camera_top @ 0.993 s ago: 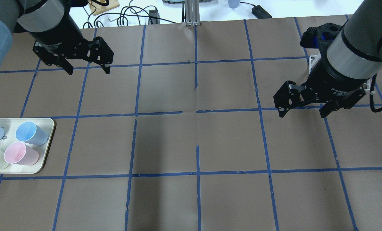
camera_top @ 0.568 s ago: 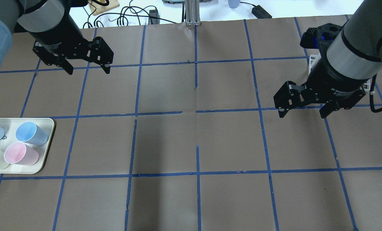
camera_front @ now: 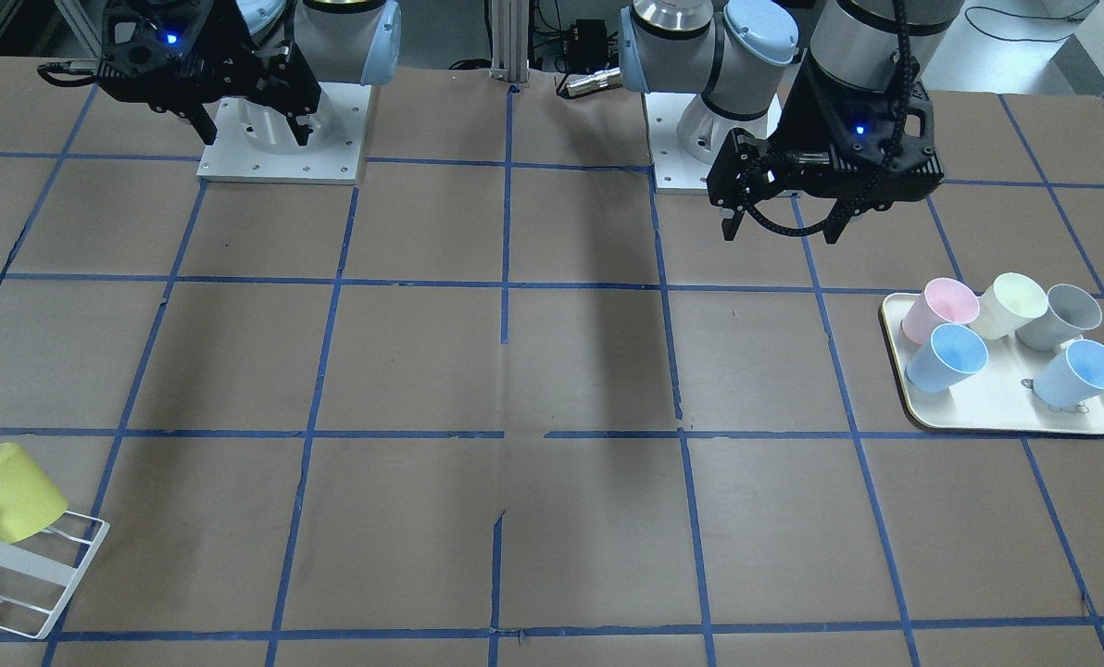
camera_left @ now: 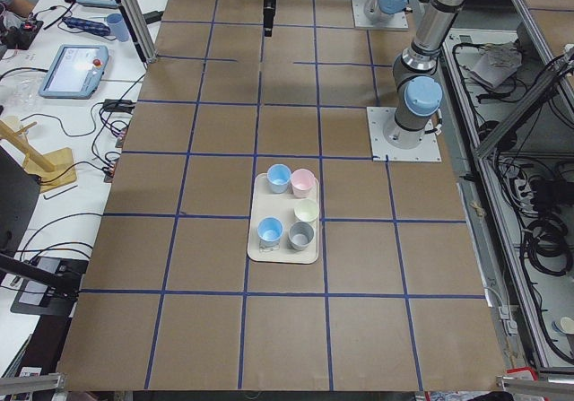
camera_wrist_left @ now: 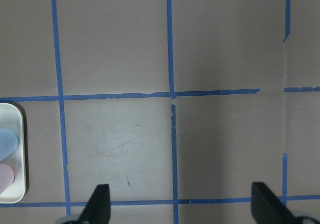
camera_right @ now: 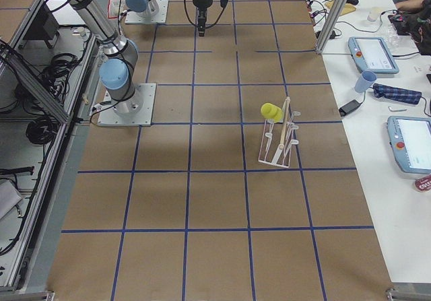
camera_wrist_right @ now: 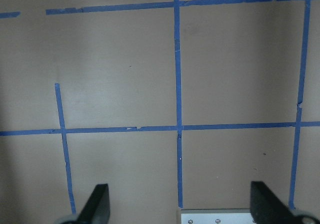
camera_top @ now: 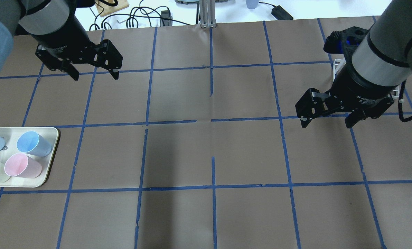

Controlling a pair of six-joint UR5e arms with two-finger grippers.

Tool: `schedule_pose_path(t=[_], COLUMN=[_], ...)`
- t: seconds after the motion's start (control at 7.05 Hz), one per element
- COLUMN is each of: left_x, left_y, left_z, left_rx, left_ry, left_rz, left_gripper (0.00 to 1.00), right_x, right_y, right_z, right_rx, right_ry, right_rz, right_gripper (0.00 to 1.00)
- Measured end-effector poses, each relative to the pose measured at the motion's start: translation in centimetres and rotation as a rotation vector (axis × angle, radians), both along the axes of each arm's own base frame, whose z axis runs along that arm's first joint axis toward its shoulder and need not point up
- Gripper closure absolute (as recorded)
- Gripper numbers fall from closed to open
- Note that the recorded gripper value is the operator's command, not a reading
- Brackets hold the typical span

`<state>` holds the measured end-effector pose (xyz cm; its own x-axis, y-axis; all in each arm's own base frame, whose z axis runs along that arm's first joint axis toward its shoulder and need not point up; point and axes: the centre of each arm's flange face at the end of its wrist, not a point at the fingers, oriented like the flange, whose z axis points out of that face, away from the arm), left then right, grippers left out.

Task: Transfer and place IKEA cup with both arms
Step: 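Move the right gripper to the yellow cup in the wire rack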

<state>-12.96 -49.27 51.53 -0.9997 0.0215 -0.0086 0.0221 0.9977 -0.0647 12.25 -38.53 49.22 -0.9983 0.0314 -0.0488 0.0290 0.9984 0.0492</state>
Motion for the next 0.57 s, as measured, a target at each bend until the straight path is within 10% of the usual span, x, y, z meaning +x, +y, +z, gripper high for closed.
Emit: schedule_pose_path(t=[0.57], left_x=[0.0], left_y=[0.0], left_z=[0.0], left_rx=[0.0], left_ry=[0.0], left_rz=[0.0], left_gripper=[0.0], right_x=[-3.6], right_y=[-2.4], right_z=[-0.7], right_rx=[-0.028], right_ry=[0.003], right_rz=[0.156], right_gripper=[0.0])
